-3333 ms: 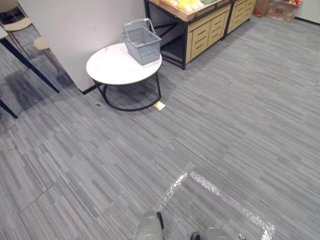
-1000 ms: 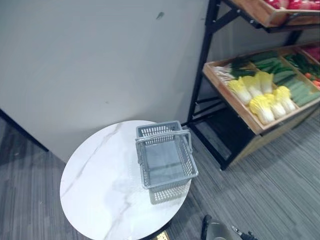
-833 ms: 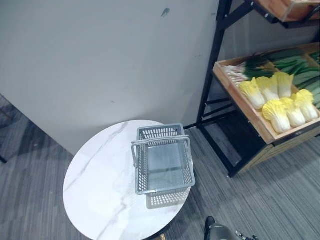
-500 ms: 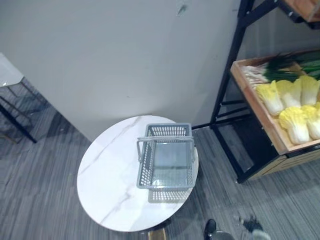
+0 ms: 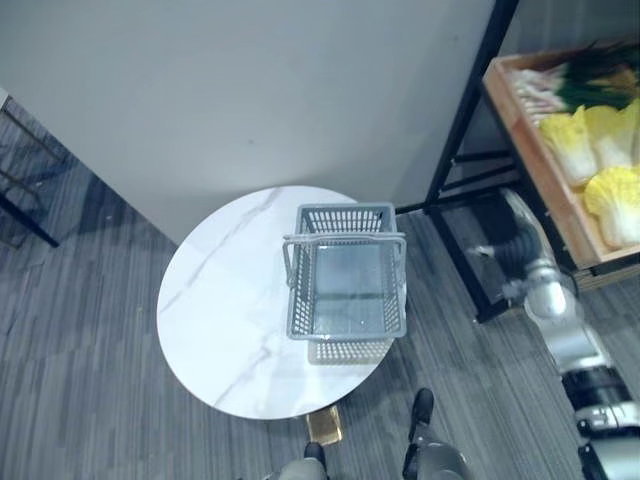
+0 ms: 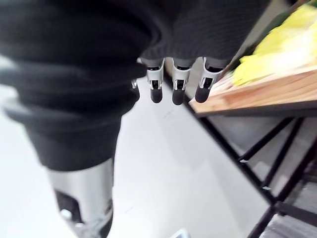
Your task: Pick vegetable in the basket
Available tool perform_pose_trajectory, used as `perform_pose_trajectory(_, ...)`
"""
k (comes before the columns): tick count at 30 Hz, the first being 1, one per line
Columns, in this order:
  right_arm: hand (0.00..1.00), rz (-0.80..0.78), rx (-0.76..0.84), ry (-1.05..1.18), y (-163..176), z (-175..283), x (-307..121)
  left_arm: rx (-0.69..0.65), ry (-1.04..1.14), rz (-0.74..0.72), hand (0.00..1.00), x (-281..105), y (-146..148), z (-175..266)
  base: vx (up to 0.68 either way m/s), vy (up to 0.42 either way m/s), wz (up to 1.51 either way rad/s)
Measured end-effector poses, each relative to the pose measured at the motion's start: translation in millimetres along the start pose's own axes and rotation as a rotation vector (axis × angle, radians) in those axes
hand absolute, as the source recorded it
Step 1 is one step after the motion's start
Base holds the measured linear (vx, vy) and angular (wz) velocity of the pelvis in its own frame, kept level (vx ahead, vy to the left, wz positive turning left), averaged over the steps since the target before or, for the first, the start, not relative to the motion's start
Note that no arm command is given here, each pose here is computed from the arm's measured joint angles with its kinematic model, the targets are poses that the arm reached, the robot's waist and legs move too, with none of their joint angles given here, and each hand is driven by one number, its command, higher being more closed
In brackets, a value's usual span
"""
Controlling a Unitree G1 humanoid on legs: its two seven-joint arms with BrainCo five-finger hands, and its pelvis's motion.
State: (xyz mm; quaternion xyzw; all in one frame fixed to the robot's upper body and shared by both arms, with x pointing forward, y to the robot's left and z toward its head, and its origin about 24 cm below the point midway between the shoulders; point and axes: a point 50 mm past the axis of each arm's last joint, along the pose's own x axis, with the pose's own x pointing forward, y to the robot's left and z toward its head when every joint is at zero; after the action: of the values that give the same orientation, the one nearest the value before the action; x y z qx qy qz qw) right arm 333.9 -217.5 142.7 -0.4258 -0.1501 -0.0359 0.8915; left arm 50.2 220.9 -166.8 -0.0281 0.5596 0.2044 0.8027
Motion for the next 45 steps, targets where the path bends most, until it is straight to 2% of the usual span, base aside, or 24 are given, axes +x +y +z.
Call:
perform_pose_trajectory(6,0.0,0.156,-0.173,-0.183,-0.1,49.7,43.6,-0.002,-0.028,-0.002,0.0,2.0,-2.5,11.0,0.01,-0.012,0.11)
perform_pose_trajectory(13,0.0,0.203,-0.279,-0.179,-2.5,63.0,70.3,-0.001,-0.059,0.006,0.0,4.4,-8.7,25.8,-0.01,-0.006,0.19)
perform_pose_trajectory(21,0.0,0.234,-0.302,-0.086,10.9,49.8,74.9,-0.001,-0.066,0.01,0.0,4.7,-9.6,28.6,0.02,0.001,0.06)
perform_pose_trajectory(35,0.0,0.192,-0.272,0.018,11.2,43.5,85.3,0.014,-0.112,0.012,0.0,6.4,-15.3,46.7,0.0,-0.002,0.02)
perform_pose_trajectory(45,0.0,0.117,-0.25,0.032,-3.3,56.5,99.7,-0.009,-0.127,0.013,0.0,6.9,-17.8,54.3,0.0,0.001,0.01)
